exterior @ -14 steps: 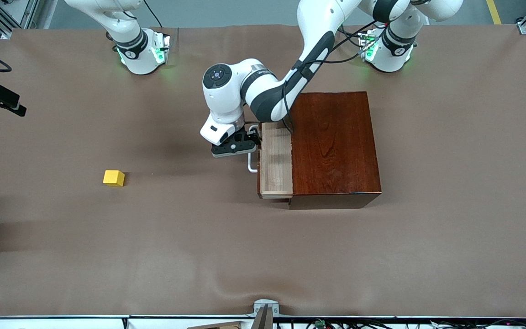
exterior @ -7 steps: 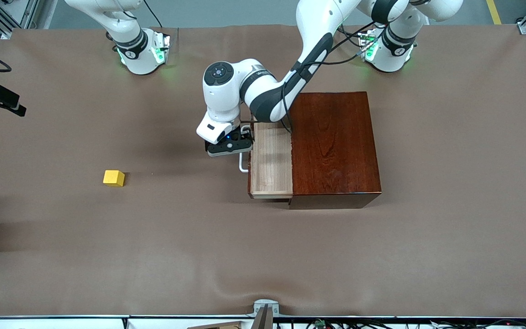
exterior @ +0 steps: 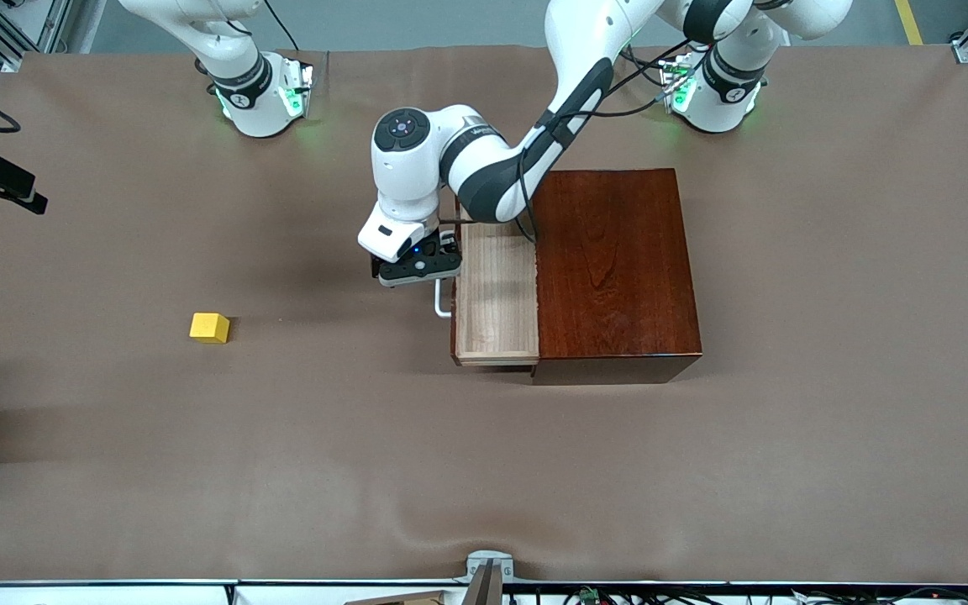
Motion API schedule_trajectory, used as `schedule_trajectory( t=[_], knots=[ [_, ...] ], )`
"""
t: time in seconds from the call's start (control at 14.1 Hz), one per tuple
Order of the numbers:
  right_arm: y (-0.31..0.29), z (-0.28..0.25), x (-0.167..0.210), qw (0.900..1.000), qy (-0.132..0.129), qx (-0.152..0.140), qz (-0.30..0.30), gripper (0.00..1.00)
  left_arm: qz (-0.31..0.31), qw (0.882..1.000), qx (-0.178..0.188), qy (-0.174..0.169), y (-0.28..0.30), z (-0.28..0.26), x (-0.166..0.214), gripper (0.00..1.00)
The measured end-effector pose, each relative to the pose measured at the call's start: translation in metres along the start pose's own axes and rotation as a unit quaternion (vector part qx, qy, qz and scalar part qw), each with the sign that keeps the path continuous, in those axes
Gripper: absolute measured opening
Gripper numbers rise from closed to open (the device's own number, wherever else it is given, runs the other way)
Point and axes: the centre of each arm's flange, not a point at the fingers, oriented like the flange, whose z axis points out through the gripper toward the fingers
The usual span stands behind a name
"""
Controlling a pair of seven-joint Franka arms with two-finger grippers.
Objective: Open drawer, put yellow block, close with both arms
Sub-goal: 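Pull the drawer open by its handle with the left gripper, then withdraw the left gripper while the right gripper reaches toward the yellow cube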
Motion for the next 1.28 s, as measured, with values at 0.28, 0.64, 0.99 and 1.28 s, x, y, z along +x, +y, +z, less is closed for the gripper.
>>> schedule_trajectory(
  t=[0.28,0.64,0.99,1.28],
  knots=[
    [0.001,0.0,0.0,1.0,0.0,0.0,0.001,1.0,-0.009,1.0,0.017,-0.003,-0.004,-0.052,0.013,1.0],
    [0.003,0.001,0.001,1.0,0.0,-0.001,0.003,1.0,-0.044,0.997,0.064,-0.007,-0.078,-0.201,0.093,1.0],
    [0.02,0.005,0.003,1.0,-0.004,0.0,0.019,1.0,0.004,0.994,0.099,-0.045,-0.221,-0.3,0.198,1.0],
    [0.024,0.024,0.023,1.0,0.002,-0.003,0.021,1.0,0.058,0.991,0.101,-0.069,-0.314,-0.328,0.241,1.0]
  ],
)
